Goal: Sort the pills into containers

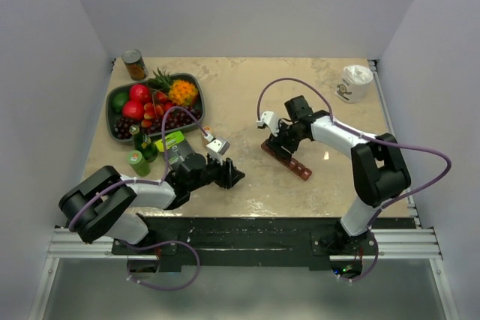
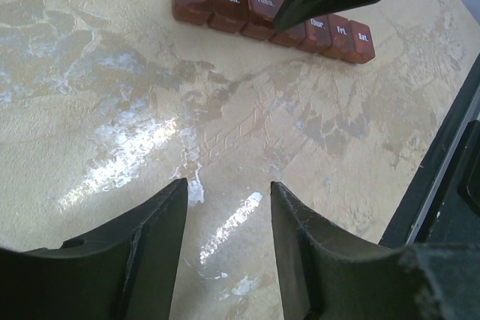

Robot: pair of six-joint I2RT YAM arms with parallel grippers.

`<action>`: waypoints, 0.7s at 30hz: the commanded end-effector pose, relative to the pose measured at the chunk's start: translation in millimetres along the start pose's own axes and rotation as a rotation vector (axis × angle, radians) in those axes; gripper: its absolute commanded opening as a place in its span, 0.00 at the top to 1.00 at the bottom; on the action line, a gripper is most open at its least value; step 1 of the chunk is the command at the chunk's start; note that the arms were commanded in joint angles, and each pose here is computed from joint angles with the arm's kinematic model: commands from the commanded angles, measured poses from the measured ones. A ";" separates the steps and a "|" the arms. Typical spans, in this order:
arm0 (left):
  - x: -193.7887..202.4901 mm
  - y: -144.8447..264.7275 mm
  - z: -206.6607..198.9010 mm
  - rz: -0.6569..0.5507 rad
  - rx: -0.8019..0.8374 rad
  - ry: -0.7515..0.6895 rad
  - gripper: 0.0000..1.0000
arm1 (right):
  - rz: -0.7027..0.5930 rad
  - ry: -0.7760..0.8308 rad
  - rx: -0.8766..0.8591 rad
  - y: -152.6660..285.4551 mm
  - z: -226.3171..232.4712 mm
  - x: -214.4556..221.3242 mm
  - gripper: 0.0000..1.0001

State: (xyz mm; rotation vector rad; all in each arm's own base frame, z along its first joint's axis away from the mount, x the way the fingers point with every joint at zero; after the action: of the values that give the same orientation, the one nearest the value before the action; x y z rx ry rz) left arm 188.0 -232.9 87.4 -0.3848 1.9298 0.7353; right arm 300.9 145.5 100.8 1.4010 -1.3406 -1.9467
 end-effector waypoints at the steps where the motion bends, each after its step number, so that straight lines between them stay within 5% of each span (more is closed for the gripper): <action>1: -8.0 -1.1 1.0 -0.051 -0.008 -0.042 0.47 | -0.073 -0.005 0.057 18.8 -7.8 -10.3 0.38; 21: -10.8 -2.4 1.6 -0.056 -0.013 -0.048 0.47 | -0.103 -0.119 0.146 39.9 -38.5 8.0 0.47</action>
State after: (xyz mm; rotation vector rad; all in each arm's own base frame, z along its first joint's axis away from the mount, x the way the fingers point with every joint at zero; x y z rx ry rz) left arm 188.5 -232.5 87.2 -0.3843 1.9209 0.7384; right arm 318.9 108.6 116.9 1.4100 -1.4812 -2.0434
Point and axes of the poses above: each gripper's point midway between its finger pads, its own y axis back along the fingers, its own z axis along the line the jaws close on, x = y × z, the point moved 7 cm from there along y, back along the fingers, and after that the axes turned 6 degrees about -y, right-handed, at the moved point
